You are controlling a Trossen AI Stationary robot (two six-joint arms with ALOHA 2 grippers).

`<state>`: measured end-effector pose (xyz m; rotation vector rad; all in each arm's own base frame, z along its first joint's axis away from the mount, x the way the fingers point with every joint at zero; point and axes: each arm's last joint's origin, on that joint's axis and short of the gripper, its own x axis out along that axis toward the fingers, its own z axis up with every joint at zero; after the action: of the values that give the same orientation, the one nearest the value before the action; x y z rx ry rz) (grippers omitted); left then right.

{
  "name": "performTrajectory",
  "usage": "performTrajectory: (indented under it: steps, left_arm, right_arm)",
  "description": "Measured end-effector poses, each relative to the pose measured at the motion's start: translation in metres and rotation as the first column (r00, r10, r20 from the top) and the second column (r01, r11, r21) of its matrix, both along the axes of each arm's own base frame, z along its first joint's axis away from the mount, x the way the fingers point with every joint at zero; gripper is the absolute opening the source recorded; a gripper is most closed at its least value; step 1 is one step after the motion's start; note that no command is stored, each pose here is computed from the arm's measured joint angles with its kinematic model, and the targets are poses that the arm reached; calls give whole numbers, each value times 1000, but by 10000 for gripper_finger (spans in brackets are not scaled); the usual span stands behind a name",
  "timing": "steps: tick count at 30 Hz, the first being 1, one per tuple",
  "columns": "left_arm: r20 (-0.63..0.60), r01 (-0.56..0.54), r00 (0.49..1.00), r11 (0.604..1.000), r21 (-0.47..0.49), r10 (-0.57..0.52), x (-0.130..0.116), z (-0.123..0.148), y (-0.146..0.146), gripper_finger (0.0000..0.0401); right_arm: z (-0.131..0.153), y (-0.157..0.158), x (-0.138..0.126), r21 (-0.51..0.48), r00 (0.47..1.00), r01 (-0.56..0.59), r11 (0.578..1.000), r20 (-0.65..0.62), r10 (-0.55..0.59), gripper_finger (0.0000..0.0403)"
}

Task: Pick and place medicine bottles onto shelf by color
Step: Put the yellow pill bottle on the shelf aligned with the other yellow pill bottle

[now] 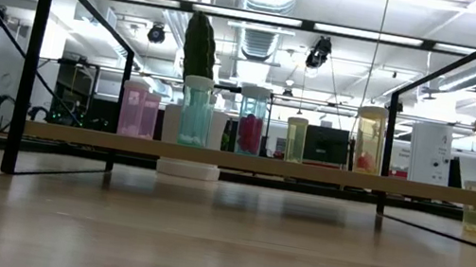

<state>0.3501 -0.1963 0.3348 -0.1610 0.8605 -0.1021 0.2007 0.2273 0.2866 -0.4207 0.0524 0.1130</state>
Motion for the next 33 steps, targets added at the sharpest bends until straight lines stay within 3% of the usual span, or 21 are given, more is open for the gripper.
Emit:
performTrajectory:
  steps: [7, 17, 27, 33]
  left_arm:
    - [18, -12, 1000, 989, 148, 10, 28, 0, 62, 100]
    - [-10, -128, 991, 970, 208, 133, 47, -16, 137, 100]
    - [25, -119, 993, 977, 177, 116, 58, -36, 147, 100]
    - [-50, -62, 996, 971, 231, 76, 76, -61, 146, 100]
  right_arm:
    - [9, 12, -15, 7, 999, 49, 999, 22, -49, 128]
    - [14, 22, -33, -35, 993, 111, 993, 43, -110, 128]
    - [16, 21, -33, -55, 985, 166, 985, 52, -163, 128]
    - [17, 20, -31, -54, 984, 173, 983, 55, -170, 128]
